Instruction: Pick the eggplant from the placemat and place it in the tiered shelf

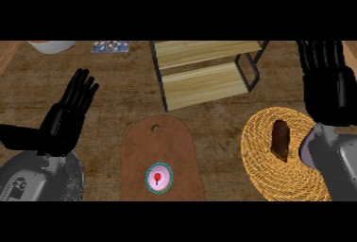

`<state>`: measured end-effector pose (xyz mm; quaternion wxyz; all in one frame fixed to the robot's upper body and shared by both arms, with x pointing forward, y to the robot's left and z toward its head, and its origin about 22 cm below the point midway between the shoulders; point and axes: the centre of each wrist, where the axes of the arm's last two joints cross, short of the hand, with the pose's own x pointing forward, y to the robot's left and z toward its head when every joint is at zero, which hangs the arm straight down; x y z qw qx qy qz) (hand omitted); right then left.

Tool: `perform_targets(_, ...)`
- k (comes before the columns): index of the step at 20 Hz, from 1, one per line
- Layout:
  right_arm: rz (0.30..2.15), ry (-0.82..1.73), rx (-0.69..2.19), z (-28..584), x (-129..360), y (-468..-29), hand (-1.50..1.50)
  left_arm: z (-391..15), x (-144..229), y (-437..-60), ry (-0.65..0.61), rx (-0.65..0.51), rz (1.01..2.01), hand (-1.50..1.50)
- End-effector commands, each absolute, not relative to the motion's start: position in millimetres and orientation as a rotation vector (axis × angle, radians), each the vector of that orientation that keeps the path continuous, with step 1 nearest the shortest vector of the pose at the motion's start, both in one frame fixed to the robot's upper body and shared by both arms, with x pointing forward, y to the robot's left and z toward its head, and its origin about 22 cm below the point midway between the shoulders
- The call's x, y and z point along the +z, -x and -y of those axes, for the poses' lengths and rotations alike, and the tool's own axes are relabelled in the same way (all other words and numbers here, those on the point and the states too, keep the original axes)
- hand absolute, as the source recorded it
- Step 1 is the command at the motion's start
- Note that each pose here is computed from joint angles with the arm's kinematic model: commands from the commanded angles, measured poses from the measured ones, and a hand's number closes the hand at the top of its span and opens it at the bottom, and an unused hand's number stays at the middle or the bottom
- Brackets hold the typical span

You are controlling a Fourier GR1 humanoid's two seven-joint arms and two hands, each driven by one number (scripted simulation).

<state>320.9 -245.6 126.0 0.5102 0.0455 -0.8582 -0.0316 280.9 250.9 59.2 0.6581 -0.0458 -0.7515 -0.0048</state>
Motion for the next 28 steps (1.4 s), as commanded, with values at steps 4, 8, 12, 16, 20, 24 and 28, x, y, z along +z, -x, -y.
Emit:
perform_targets(4,1.268,0.540,-0.190,381,37,-275,-1.50,-280,29,-263,-0.081,-0.100,1.534,0.00)
perform_targets(8,0.696,0.877,-0.117,461,-10,-197,1.50,-288,15,-255,-0.121,-0.135,1.455,0.00)
perform_targets(12,0.443,0.918,-0.494,497,18,-199,-1.50,-277,-16,-235,-0.131,-0.231,1.324,0.00)
perform_targets(16,0.417,0.812,-0.409,468,73,-234,-1.50,-259,-21,-240,-0.129,-0.284,1.321,0.00)
perform_targets(20,0.401,0.696,-0.293,459,126,-268,-1.50,-256,-24,-233,-0.096,-0.295,1.316,0.00)
perform_targets(24,0.272,0.553,-0.248,457,147,-293,-1.50,-259,-18,-248,-0.093,-0.314,1.332,0.00)
perform_targets(28,0.053,0.587,0.020,453,134,-293,-1.50,-251,-20,-253,-0.074,-0.346,1.346,0.00)
